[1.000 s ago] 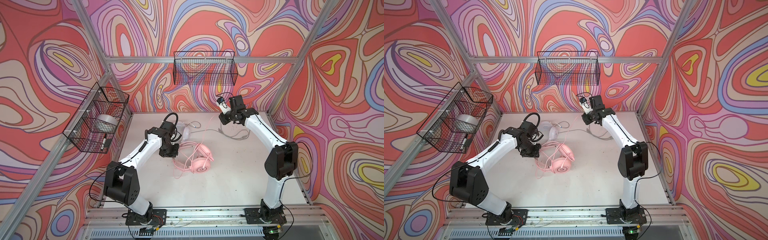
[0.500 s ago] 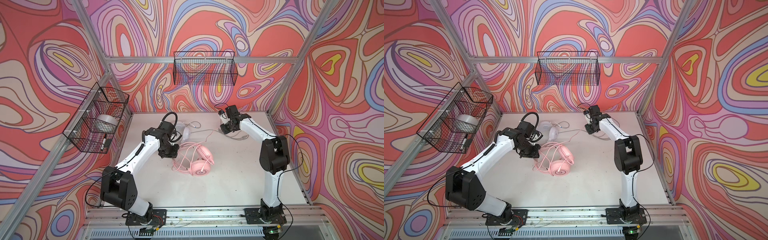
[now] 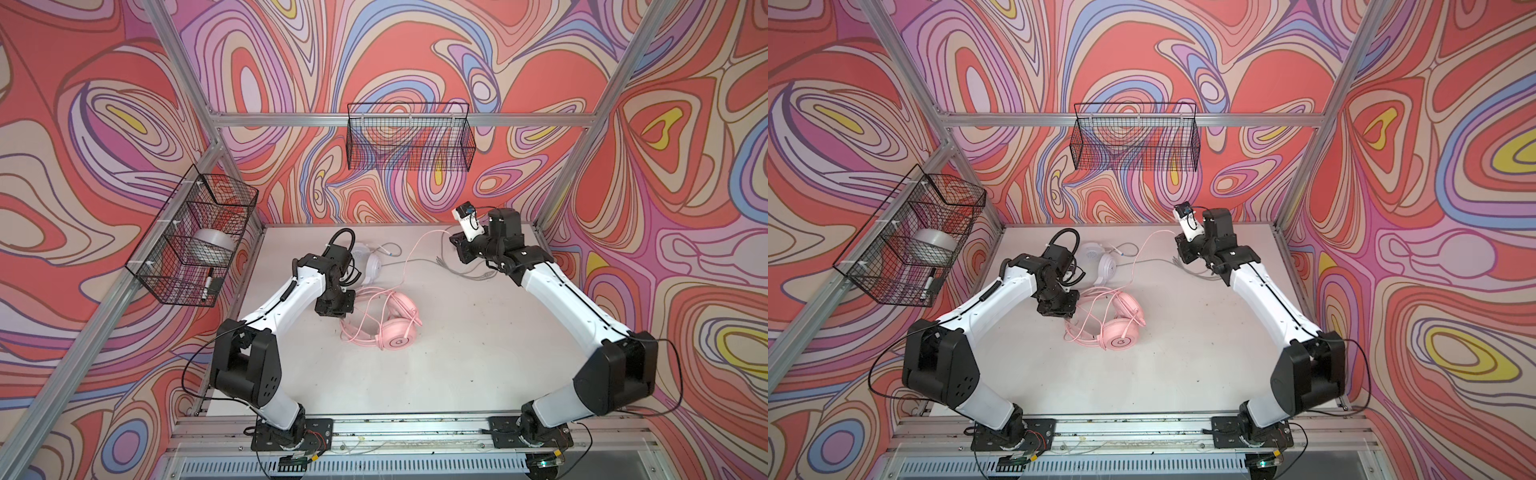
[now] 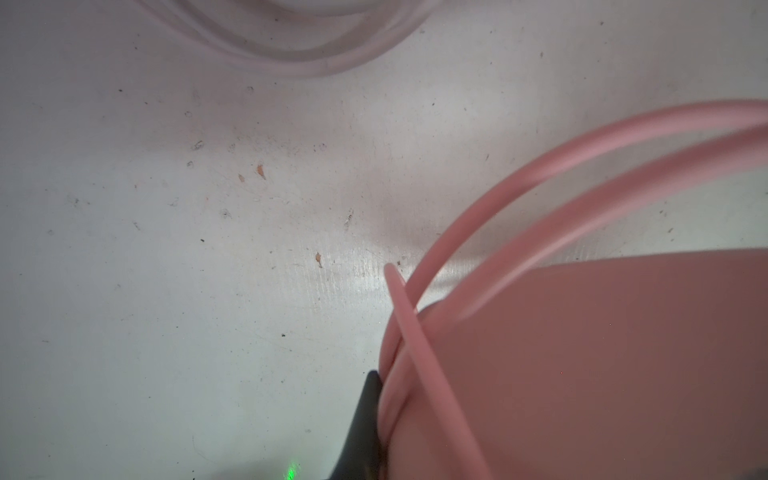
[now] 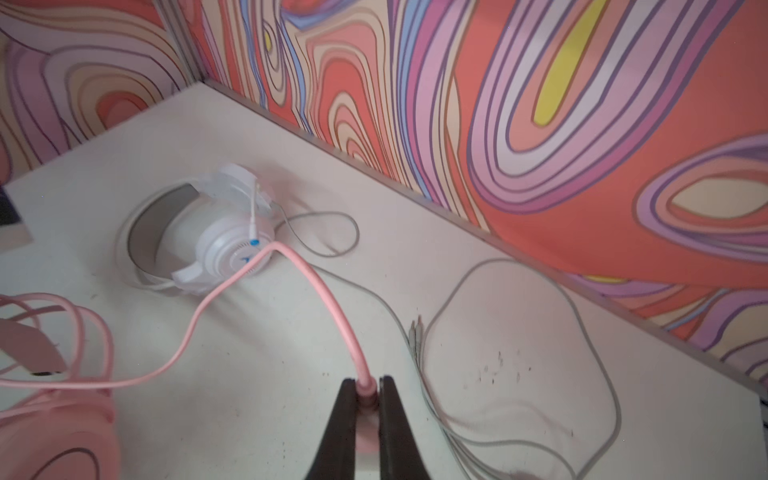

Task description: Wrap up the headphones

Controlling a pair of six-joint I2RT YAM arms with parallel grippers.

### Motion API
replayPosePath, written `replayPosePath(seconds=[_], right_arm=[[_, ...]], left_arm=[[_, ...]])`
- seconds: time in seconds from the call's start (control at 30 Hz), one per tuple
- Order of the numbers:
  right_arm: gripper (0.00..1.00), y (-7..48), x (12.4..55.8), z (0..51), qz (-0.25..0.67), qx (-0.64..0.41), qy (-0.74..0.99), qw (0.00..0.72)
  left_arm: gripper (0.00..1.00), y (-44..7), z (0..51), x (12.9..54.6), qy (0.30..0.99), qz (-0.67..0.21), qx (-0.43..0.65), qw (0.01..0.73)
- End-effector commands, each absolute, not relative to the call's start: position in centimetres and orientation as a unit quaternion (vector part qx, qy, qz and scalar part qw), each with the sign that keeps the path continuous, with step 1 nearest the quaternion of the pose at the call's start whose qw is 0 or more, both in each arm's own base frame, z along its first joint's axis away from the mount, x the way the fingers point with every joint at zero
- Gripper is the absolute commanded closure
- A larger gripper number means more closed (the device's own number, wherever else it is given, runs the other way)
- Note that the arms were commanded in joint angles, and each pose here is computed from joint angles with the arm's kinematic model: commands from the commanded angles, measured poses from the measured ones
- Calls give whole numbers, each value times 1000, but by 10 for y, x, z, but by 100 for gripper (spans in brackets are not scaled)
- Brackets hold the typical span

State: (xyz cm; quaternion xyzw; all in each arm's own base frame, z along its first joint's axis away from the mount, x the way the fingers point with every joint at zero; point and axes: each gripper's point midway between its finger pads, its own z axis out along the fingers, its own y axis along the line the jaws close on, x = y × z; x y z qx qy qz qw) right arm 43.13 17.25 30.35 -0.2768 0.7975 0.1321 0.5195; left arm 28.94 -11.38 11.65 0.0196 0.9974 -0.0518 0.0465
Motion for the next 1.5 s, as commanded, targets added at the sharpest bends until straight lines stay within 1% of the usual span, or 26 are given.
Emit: replayPosePath(seconds=[0.0,0.13,0.2,0.37,0.47,0.53,0.73,0.8,0.87,0.93,0.97,1.0,1.1,1.2,1.4,1.47], right_arm=[[100,194,407,328,196,-330,744,546],[100,215,357,344,275,-396,685,546],[100,217,343,339,281,-410,683,536],[100,203,309,301,260,-437,718,476],[100,187,296,279,224,-435,749,447],[100,170,295,261,179,-420,778,431],[100,110,320,217,19,-323,858,399],[100,99,321,201,-3,-305,875,375],[100,95,317,188,-4,-291,887,358],[100,102,308,183,21,-297,887,353],[100,112,301,188,51,-310,877,365],[100,123,292,195,84,-324,860,385],[100,138,281,228,130,-331,805,475],[100,153,275,264,174,-339,759,528],[100,183,276,307,251,-377,709,541],[100,189,274,311,267,-387,702,535]], left_arm=[[100,-111,124,295,998,-36,0,52],[100,-107,122,300,998,-24,-26,60],[100,-110,122,303,997,-31,-36,62],[100,-119,125,311,994,-55,-56,72],[100,-123,128,315,993,-65,-63,75],[100,-125,130,317,992,-73,-67,78],[100,-135,132,319,990,-101,-54,78],[100,-133,132,317,991,-97,-46,76],[100,-129,131,315,992,-86,-43,76],[100,-122,130,313,993,-75,-48,73],[100,-117,128,313,993,-71,-56,71],[100,-113,126,312,994,-65,-64,68],[100,-109,123,314,994,-55,-67,66],[100,-110,121,317,994,-55,-68,63],[100,-105,113,318,995,-36,-72,59],[100,-103,112,318,995,-30,-74,58]])
